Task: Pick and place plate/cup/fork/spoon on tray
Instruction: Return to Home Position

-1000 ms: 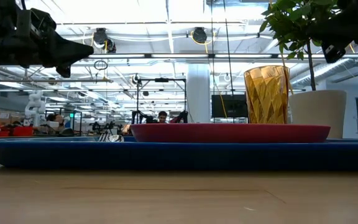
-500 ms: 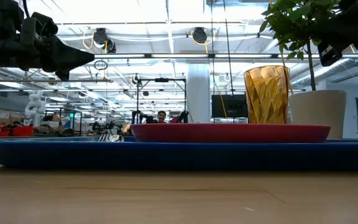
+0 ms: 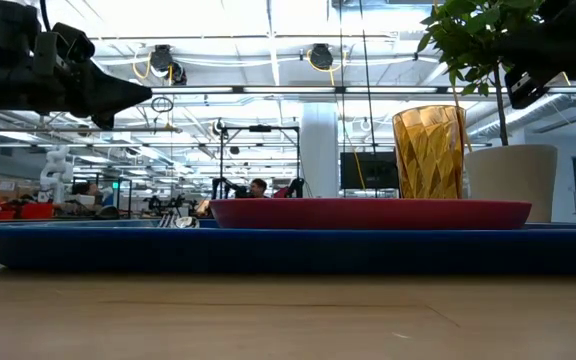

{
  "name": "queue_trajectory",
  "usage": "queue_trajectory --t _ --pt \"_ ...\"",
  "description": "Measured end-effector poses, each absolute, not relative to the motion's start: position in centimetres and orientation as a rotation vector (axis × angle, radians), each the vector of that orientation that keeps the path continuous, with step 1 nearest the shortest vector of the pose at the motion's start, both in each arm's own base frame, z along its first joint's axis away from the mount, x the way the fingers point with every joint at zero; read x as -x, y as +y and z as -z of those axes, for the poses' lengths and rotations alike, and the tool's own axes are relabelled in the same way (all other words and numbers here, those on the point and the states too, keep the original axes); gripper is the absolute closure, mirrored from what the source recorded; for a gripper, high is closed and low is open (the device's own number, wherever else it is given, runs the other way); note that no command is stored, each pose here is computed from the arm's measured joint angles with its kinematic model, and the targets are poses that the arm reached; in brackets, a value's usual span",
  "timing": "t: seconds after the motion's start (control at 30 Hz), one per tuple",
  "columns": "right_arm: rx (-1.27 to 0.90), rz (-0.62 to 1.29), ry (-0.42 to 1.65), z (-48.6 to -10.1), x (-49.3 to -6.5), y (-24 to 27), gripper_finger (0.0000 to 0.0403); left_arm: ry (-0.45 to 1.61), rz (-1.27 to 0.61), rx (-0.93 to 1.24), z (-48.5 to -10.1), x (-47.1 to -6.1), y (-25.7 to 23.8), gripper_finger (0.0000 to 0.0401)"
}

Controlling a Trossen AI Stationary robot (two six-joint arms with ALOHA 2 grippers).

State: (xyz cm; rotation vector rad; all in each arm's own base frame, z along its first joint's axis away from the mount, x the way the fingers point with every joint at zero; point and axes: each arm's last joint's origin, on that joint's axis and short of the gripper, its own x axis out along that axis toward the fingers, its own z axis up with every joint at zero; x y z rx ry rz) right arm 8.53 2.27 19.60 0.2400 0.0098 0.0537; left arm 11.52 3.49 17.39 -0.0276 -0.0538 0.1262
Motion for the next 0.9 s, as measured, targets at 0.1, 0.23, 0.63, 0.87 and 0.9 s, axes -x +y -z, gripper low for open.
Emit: queue_trajectory --t 0.1,0.23,0.63,0.87,0.9 --pt "-0.242 -0.047 0.03 -19.4 -8.6 2.1 0.0403 -0.053 -0.134 0.033 -17.4 -11.5 3.7 0.0384" --pt "-0.237 -0.007 0.055 -19.1 -8.7 1.8 0.0403 -0.051 -0.15 0.042 -17.4 -11.4 3.9 0.0384" --pt "-0.27 -0.085 0.057 -19.2 -8.8 1.3 0.0403 -0.045 -0.117 0.039 -17.3 -11.3 4.1 0.0384" --pt "-0.305 -0.133 0.073 -17.3 -9.5 1.2 0.0403 -0.019 -0.11 0.057 -17.1 -11.3 4.1 0.0384" --pt "-0.312 -0.124 0.089 -16.6 -9.6 1.1 0.0403 -0.02 -0.11 0.06 -17.1 -11.3 4.1 0.0384"
